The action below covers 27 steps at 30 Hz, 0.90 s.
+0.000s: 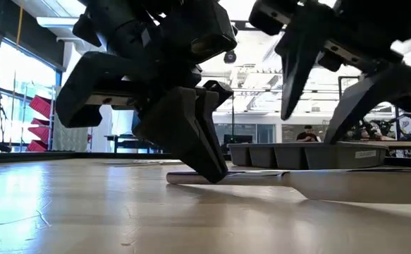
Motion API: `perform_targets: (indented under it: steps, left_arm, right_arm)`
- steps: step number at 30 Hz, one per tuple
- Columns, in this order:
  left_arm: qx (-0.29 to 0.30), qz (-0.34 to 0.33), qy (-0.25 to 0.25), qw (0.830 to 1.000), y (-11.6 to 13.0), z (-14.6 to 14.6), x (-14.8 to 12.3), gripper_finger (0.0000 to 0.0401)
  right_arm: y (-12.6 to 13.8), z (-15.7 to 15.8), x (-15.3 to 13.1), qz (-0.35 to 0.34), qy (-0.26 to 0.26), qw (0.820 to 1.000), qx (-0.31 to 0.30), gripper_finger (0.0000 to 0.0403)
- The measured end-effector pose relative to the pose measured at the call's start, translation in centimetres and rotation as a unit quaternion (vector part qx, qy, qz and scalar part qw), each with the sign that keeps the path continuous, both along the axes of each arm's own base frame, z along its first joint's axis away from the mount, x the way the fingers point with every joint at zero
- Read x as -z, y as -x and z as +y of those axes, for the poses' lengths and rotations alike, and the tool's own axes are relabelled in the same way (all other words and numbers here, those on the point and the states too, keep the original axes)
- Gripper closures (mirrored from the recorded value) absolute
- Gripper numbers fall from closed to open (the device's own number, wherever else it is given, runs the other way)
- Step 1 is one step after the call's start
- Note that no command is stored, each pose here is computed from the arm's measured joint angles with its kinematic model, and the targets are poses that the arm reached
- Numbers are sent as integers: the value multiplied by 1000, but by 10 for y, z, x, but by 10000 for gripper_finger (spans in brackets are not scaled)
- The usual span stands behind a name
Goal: Sort silverware
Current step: Put the knife in the silverware tray
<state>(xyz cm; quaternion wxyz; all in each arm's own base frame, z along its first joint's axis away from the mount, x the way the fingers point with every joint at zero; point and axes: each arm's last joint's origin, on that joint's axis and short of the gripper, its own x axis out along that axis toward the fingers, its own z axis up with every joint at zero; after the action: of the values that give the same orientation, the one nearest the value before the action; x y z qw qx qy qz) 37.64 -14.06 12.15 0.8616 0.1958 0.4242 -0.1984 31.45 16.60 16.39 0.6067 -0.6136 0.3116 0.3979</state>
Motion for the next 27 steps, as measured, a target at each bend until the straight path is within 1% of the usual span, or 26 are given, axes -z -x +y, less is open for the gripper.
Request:
perform_targets:
  steps: [2,6,9,15,22,24,27]
  left_arm:
    - [1,0,1,1000,0,0,0,400]
    - [4,-1,-1,1000,0,1,0,401]
    - [2,-3,0,1000,-2,3,0,401]
    - [6,-3,9,1000,-3,7,0,401]
    - [10,-9,21,1000,-6,10,-1,401]
    - [8,-8,20,1000,-6,11,-1,401]
    - [6,-11,18,1000,-7,11,-1,401]
  right_arm:
    - [-2,-2,5,3,20,999,-33,240]
    - [-11,2,14,-26,50,993,-105,253]
    - [-17,5,17,-53,48,989,-127,258]
    - [-17,8,25,-47,42,978,-198,259]
    - [-21,7,44,-28,62,968,-243,265]
    - [-21,7,47,-27,71,967,-242,278]
    - [-21,7,49,-19,57,975,-215,318]
